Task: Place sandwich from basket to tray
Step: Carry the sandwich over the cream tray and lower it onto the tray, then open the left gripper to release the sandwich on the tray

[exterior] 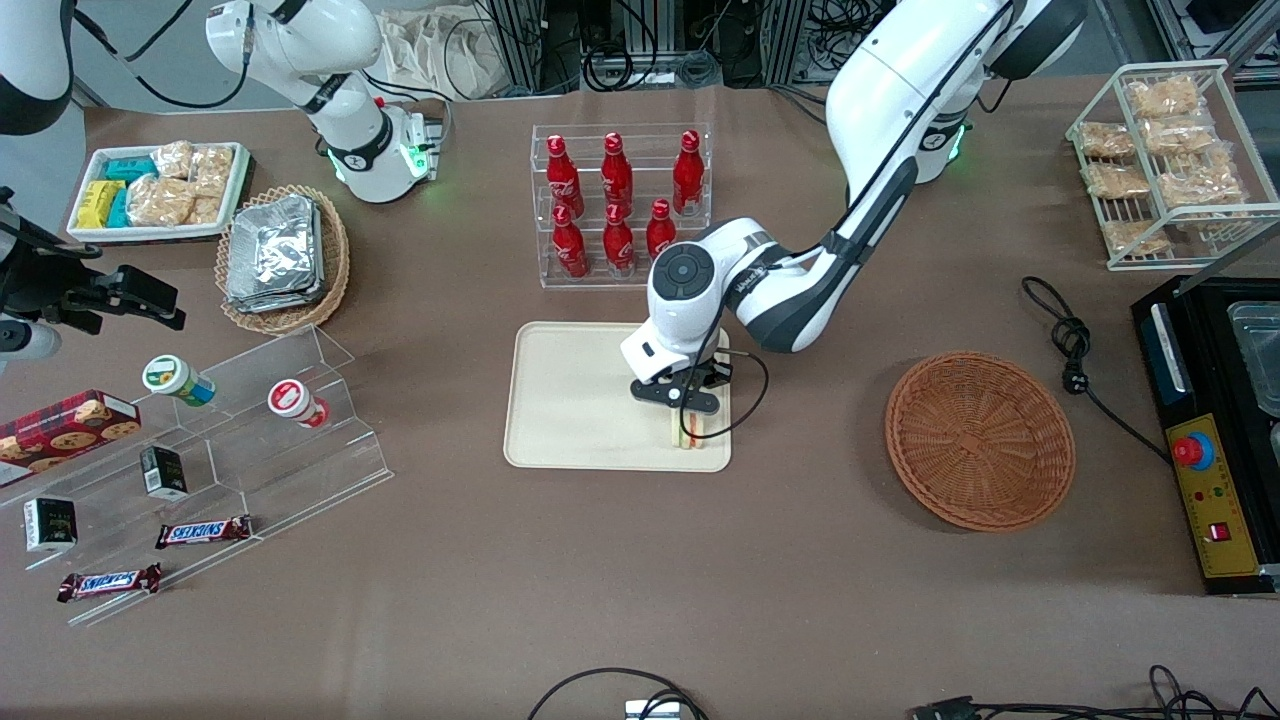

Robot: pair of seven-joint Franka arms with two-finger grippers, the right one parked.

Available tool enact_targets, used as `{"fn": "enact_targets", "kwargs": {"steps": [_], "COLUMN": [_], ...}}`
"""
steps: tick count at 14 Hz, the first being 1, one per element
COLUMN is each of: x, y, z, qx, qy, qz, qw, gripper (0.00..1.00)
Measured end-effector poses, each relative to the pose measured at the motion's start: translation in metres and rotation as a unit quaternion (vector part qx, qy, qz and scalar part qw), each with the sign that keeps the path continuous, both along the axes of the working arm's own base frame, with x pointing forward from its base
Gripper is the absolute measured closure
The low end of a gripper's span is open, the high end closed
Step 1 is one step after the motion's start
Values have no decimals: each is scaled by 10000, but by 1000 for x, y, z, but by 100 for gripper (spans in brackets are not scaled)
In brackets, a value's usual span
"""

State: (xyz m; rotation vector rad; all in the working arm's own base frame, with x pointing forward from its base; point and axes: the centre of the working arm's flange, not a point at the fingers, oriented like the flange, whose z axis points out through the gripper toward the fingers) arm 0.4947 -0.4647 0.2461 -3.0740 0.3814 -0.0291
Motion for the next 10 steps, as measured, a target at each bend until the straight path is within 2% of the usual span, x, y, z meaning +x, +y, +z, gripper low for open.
{"fn": "enact_targets", "kwargs": {"steps": [2, 3, 10], "x": [0, 0, 2], "y": [0, 1, 0], "z": [-2, -3, -3], "qx": [6, 13, -42], "qy": [8, 17, -25], "qz": [41, 56, 79], "qw": [10000, 10000, 10000], "gripper": [80, 74, 7]}}
